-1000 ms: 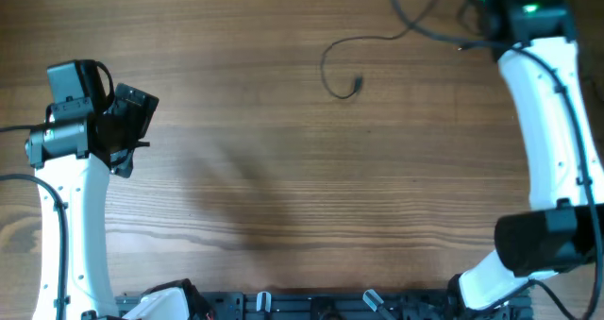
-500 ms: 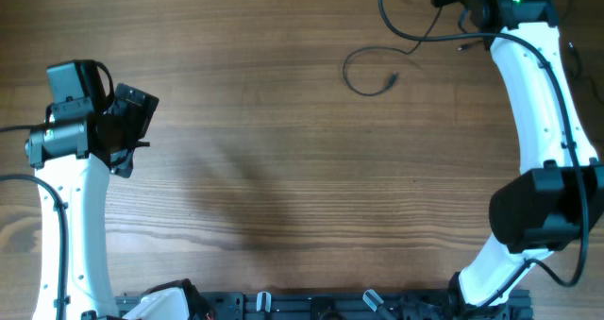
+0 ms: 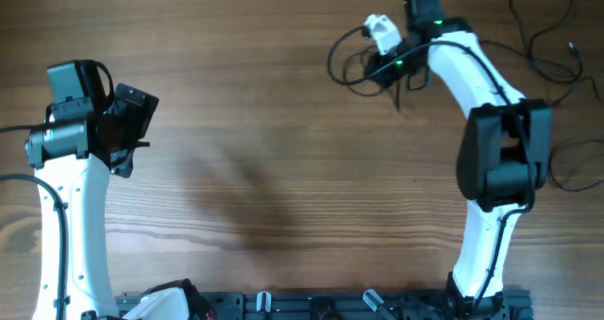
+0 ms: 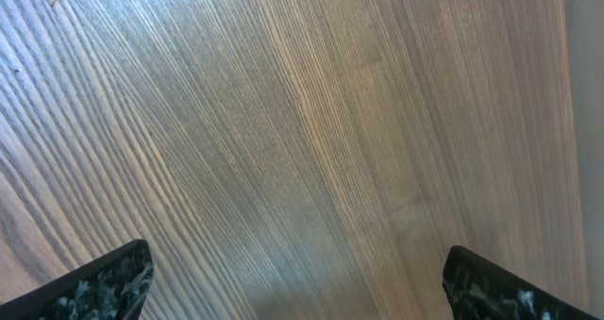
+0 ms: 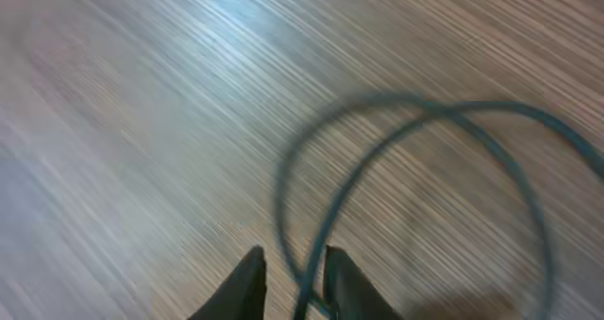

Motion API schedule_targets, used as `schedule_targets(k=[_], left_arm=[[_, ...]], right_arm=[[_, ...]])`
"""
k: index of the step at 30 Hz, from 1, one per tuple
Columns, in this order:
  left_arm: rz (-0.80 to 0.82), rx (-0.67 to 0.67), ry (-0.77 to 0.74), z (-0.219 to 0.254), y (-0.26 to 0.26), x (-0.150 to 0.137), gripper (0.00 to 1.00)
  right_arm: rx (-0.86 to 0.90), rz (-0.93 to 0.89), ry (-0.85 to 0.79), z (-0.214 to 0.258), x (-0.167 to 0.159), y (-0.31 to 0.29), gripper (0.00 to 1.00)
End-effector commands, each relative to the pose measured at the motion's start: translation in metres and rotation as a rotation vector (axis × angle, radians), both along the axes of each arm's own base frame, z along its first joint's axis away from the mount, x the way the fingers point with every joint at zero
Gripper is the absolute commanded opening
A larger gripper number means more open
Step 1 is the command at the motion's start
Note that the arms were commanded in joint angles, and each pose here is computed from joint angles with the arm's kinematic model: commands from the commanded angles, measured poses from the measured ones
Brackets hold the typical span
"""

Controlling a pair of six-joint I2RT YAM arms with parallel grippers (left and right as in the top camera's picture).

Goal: Untangle cables

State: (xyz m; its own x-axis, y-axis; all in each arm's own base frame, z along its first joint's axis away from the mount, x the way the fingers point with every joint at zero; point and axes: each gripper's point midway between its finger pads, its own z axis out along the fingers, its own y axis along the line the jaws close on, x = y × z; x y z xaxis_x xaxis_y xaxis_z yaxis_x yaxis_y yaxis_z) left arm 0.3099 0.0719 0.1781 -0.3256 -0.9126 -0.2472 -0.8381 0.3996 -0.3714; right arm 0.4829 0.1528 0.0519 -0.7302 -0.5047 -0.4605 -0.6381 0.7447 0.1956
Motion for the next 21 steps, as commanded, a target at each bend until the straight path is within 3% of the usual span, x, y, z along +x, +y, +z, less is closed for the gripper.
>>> schedule_targets(k=[1,2,3,5,6,9,11,13,16,21], left_arm=[[0.001,0.021,-0.012,0.005,0.005,0.0,1.0],[0.001,0.021,-0.012,0.005,0.005,0.0,1.0],[0.001,0.021,-0.012,0.005,0.005,0.0,1.0],[0.001,0.021,-0.012,0.005,0.005,0.0,1.0],[0.001,0.021,-0.012,0.005,0.005,0.0,1.0],[0.001,0.021,-0.012,0.005,0.005,0.0,1.0],[0.001,0.021,-0.012,0.005,0.005,0.0,1.0],[0.001,0.021,-0.011,0.005,0.005,0.0,1.0],[0.001,0.021,-0.012,0.005,0.005,0.0,1.0],[0.001,0.021,-0.012,0.005,0.005,0.0,1.0]], right_arm=[[-0.076,0.018,-0.015,-0.008,-0.004,0.021,0.43],[-0.122,0.022,-0.03,-0.011,-0.003,0.023,0.5],[-0.16,0.024,-0.046,-0.014,-0.002,0.026,0.62],[-0.263,0.0,-0.105,-0.015,0.006,0.025,1.0],[-0.292,-0.074,-0.122,-0.014,0.013,0.019,1.0],[-0.345,-0.549,-0.142,-0.006,0.034,-0.026,1.0],[-0.266,-0.792,-0.069,-0.009,0.032,-0.042,1.0],[-0.172,-1.12,0.115,-0.021,0.01,-0.061,1.0],[-0.123,-1.219,0.255,-0.03,-0.01,-0.058,0.84],[-0.172,-1.219,0.284,-0.051,-0.027,-0.063,0.75]])
